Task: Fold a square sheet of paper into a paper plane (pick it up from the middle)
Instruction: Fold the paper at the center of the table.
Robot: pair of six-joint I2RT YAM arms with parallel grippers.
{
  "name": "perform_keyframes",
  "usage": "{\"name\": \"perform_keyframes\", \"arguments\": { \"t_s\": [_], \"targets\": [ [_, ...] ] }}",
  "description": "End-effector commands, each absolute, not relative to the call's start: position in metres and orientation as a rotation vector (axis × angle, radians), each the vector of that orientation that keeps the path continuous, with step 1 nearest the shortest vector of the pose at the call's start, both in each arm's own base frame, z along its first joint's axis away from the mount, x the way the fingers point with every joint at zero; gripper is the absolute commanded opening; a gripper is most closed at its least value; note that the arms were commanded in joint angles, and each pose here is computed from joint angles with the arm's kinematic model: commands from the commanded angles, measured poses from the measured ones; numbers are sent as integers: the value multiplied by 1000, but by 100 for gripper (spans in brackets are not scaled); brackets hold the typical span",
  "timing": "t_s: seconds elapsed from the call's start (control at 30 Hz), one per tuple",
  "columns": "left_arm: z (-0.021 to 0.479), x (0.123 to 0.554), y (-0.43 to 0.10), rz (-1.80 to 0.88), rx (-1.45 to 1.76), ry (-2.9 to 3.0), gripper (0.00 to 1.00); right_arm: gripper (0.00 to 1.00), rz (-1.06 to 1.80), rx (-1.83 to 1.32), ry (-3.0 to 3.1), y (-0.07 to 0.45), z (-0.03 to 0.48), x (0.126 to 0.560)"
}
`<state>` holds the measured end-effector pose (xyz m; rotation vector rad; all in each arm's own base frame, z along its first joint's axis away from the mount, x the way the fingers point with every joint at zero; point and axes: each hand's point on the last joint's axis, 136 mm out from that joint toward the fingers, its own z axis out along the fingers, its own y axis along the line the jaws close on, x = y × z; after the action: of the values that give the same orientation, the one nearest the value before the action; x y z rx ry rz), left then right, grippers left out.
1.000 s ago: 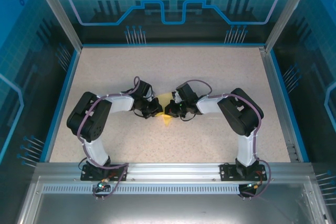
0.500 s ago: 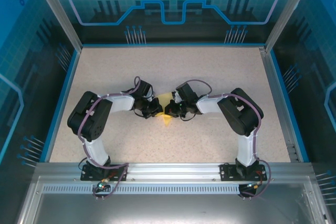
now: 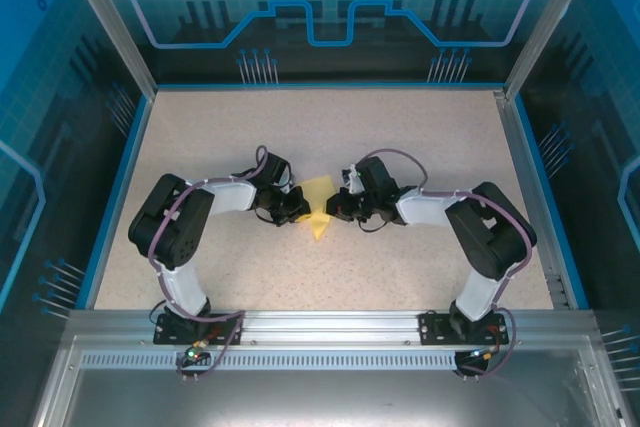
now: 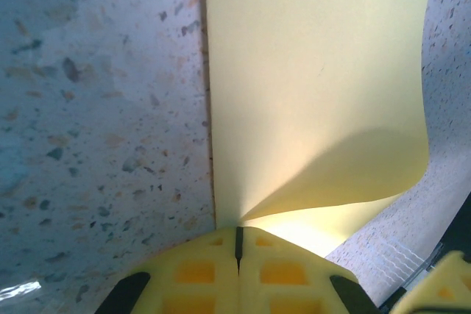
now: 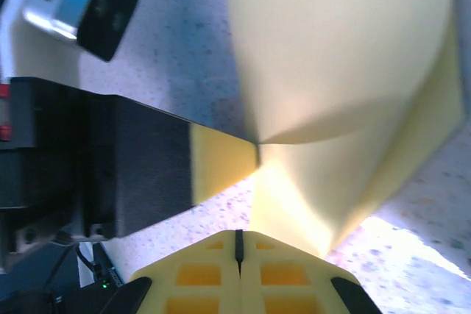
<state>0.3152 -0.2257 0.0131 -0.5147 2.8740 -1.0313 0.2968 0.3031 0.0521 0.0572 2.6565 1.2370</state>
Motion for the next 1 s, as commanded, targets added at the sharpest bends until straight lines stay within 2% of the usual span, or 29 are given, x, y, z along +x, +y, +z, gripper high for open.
{"name": "perform_keyframes", "arguments": {
  "t_s": [0.0,0.23,0.57,0.8,0.97],
  "targets": [
    [-15,298,-209,-874,-572,2968,0,0,1245,63,2663,299,41,297],
    [-13,298,-210,-874,-567,2968,0,0,1277,27,2670,308,36,301],
    [-13,297,-208,-858,-571,2967,0,0,1192,103,2769,296,2,298],
    [-12,297,-207,-850,-565,2968,0,0,1217,56,2681,298,39,310],
    [-12,296,-207,-849,-562,2971,0,0,1180,71,2700,293,32,321]
  ]
}}
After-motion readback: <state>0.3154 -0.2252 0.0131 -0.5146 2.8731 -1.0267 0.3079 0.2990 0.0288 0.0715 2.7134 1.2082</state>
